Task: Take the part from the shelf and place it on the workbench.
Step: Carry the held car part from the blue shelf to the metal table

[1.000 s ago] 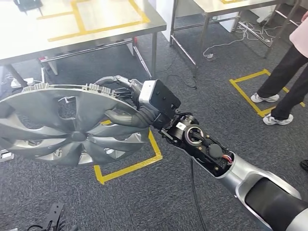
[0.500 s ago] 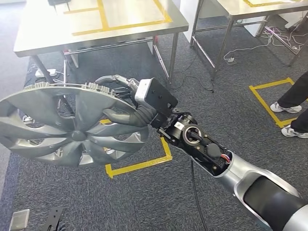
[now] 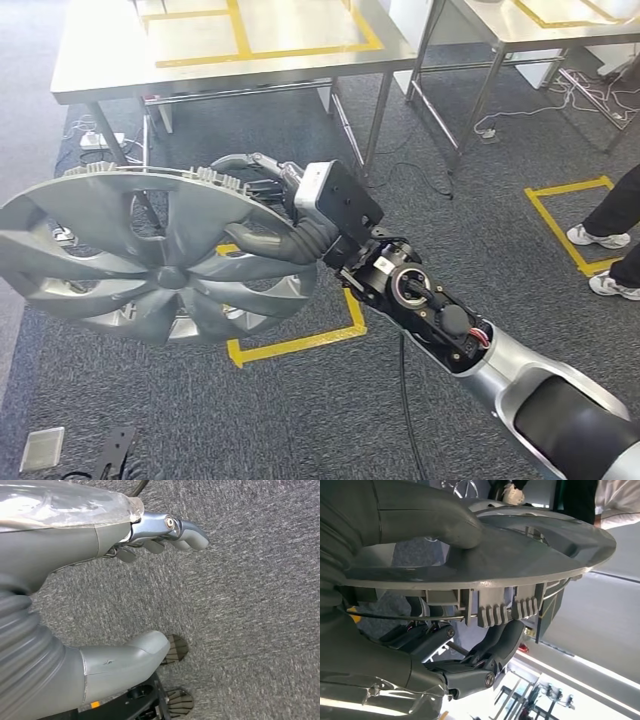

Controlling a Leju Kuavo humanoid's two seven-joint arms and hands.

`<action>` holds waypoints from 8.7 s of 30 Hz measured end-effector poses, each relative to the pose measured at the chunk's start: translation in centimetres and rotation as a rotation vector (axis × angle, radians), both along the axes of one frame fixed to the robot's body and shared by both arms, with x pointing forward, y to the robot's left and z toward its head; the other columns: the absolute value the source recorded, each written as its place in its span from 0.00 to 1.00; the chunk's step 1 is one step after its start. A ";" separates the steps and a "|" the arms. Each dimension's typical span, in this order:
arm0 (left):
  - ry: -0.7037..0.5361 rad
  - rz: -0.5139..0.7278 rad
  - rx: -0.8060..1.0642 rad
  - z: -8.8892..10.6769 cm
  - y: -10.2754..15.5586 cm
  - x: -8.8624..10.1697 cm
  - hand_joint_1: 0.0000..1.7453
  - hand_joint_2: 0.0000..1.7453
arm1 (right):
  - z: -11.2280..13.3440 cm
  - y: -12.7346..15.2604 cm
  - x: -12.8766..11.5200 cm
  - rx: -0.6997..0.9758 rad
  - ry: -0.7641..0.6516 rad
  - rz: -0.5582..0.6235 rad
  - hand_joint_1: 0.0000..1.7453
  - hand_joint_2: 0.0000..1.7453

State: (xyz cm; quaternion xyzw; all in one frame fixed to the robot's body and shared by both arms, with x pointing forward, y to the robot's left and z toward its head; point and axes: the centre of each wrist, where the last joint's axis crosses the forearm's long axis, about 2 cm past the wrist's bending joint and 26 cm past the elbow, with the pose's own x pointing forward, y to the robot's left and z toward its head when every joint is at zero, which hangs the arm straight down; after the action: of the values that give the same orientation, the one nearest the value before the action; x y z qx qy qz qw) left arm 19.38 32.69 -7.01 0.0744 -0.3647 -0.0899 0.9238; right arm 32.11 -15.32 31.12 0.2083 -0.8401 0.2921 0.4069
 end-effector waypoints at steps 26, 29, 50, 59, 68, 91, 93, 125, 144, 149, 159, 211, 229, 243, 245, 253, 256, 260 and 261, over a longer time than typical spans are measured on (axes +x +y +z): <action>0.025 0.015 -0.001 0.0 0.2 0.0 0.00 1.00 | 0.1 -0.9 0.1 0.019 0.017 -0.006 1.00 1.00; 0.027 0.016 -0.001 0.0 0.2 0.0 0.00 1.00 | 0.0 -1.0 0.2 0.018 0.018 -0.008 1.00 1.00; 0.029 0.025 -0.005 0.0 0.2 -0.1 0.00 1.00 | -0.1 -1.3 0.2 0.014 0.019 -0.012 1.00 1.00; 0.030 0.028 -0.005 0.0 0.2 -0.1 0.00 1.00 | -0.1 -1.4 0.3 0.010 0.019 -0.015 1.00 1.00; 0.031 0.033 -0.008 -0.1 0.2 -0.2 0.00 1.00 | -0.1 -1.4 0.3 0.010 0.018 -0.015 1.00 1.00; 0.034 0.032 -0.008 -0.1 0.2 -0.4 0.00 1.00 | -0.1 -1.5 0.3 0.008 0.017 -0.013 1.00 1.00; 0.035 0.029 -0.007 -0.1 0.2 -0.4 0.00 1.00 | -0.1 -1.5 0.3 0.008 0.016 -0.013 1.00 1.00; 0.030 0.022 -0.011 0.0 0.3 0.0 0.00 1.00 | 0.3 -2.2 0.0 0.010 0.001 -0.024 1.00 1.00; 0.024 0.019 -0.013 0.2 0.2 0.3 0.00 1.00 | 0.4 -2.4 -0.1 0.011 -0.002 -0.027 1.00 1.00; 0.022 0.017 -0.014 0.2 0.1 0.4 0.00 1.00 | 0.5 -2.6 -0.1 0.013 -0.008 -0.038 1.00 1.00; 0.023 0.005 -0.019 0.2 0.2 0.5 0.00 1.00 | 0.4 -2.9 -0.2 0.017 -0.001 -0.069 1.00 1.00; -0.001 -0.012 -0.025 0.8 -0.2 1.8 0.00 1.00 | 1.0 -3.7 -0.7 0.026 -0.029 -0.085 1.00 1.00; -0.005 -0.023 -0.023 0.9 -0.1 2.0 0.00 1.00 | 0.9 -4.0 -0.7 0.025 -0.030 -0.102 1.00 1.00; -0.008 -0.040 -0.034 1.3 -0.9 2.9 0.00 1.00 | 0.9 -5.0 -0.5 0.045 -0.010 -0.149 1.00 1.00; -0.001 -0.040 -0.033 1.2 -0.9 2.7 0.00 1.00 | 0.7 -5.0 -0.5 0.048 -0.001 -0.150 1.00 1.00; 0.008 -0.040 -0.031 1.1 -0.9 2.4 0.00 1.00 | 0.5 -5.1 -0.5 0.068 0.017 -0.147 1.00 1.00; 0.008 -0.042 -0.032 1.0 -1.0 2.4 0.00 1.00 | 0.5 -5.1 -0.5 0.072 0.017 -0.150 1.00 1.00; 0.009 -0.044 -0.032 1.0 -1.0 2.4 0.00 1.00 | 0.4 -5.2 -0.5 0.079 0.020 -0.156 1.00 1.00; 0.010 -0.044 -0.032 1.0 -1.0 2.3 0.00 1.00 | 0.4 -5.2 -0.5 0.079 0.022 -0.156 1.00 1.00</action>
State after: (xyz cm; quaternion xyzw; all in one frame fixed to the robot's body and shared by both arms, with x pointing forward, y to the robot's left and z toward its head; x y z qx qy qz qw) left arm 21.72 31.69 -6.01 0.0511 -0.3631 -0.1050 0.9244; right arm 31.56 -20.54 31.48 0.1613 -0.8602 0.2237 0.4290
